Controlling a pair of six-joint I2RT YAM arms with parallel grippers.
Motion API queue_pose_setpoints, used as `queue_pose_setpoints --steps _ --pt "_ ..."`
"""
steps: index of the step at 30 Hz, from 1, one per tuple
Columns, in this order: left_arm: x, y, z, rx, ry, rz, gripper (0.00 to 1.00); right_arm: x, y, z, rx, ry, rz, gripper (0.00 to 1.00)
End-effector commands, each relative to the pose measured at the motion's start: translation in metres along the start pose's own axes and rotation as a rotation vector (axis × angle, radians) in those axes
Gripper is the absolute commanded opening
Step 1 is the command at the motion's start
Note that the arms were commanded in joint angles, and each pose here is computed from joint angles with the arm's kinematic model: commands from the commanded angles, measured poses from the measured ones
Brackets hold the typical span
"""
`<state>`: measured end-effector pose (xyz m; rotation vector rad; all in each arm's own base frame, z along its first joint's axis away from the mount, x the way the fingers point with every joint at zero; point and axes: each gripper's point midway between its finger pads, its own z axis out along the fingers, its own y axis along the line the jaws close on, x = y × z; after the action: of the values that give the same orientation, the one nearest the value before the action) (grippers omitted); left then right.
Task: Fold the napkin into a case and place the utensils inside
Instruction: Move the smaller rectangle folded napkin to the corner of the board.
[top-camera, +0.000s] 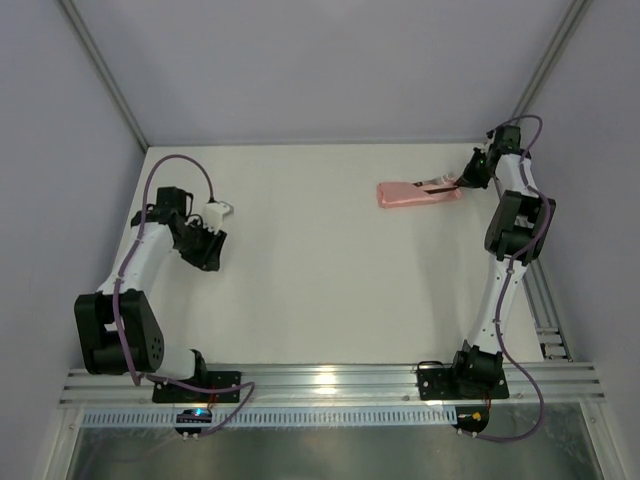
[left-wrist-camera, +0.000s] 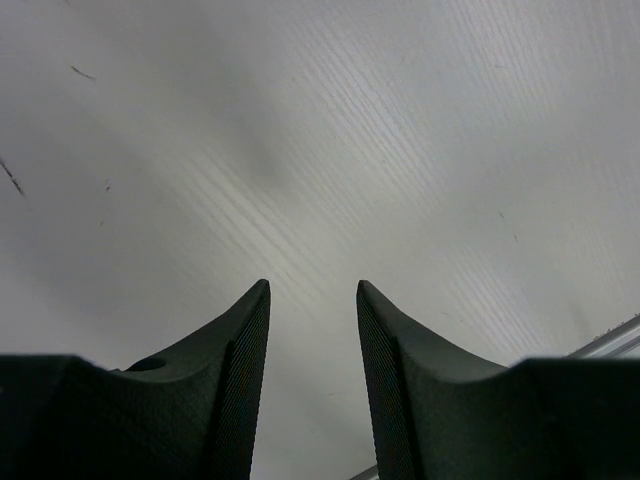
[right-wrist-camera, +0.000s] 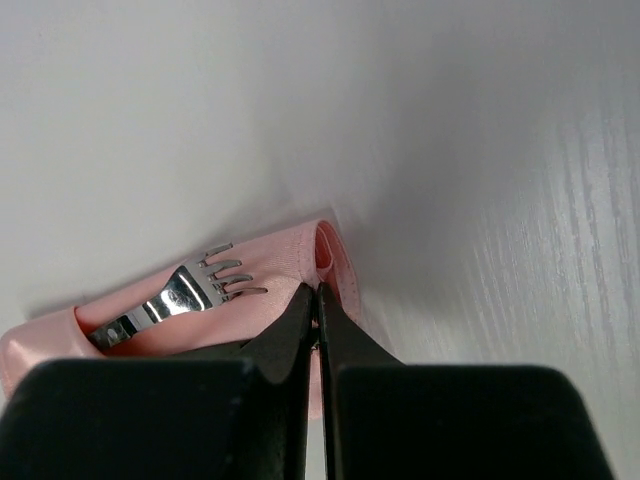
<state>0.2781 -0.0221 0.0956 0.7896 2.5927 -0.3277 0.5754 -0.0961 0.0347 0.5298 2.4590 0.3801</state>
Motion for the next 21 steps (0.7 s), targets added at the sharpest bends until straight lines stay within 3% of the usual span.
queue_pose_setpoints --steps 1,3,9,11,12,21 --pt "-0.008 0.005 -0.014 -0.037 -0.026 0.017 0.42 -0.011 -0.012 -0.008 0.034 -0.018 0.033 0.04" --pt "-0.010 0.006 -0.015 -0.040 -0.026 0.016 0.42 -0.014 -0.010 -0.007 0.014 -0.027 0.028 0.04" --pt "-0.011 0.004 -0.017 -0.032 -0.029 0.014 0.42 -0.033 0.003 -0.030 -0.008 -0.090 -0.009 0.17" --pt "-0.010 0.003 -0.018 -0.029 -0.027 0.011 0.43 -0.047 0.010 -0.045 -0.011 -0.131 -0.026 0.23" --pt "-0.010 0.002 -0.019 -0.031 -0.030 0.014 0.43 -0.055 0.012 -0.053 -0.007 -0.150 -0.030 0.31" --pt "-0.007 0.005 -0.039 -0.106 -0.028 0.004 0.47 -0.098 0.000 -0.136 0.164 -0.319 -0.059 0.55"
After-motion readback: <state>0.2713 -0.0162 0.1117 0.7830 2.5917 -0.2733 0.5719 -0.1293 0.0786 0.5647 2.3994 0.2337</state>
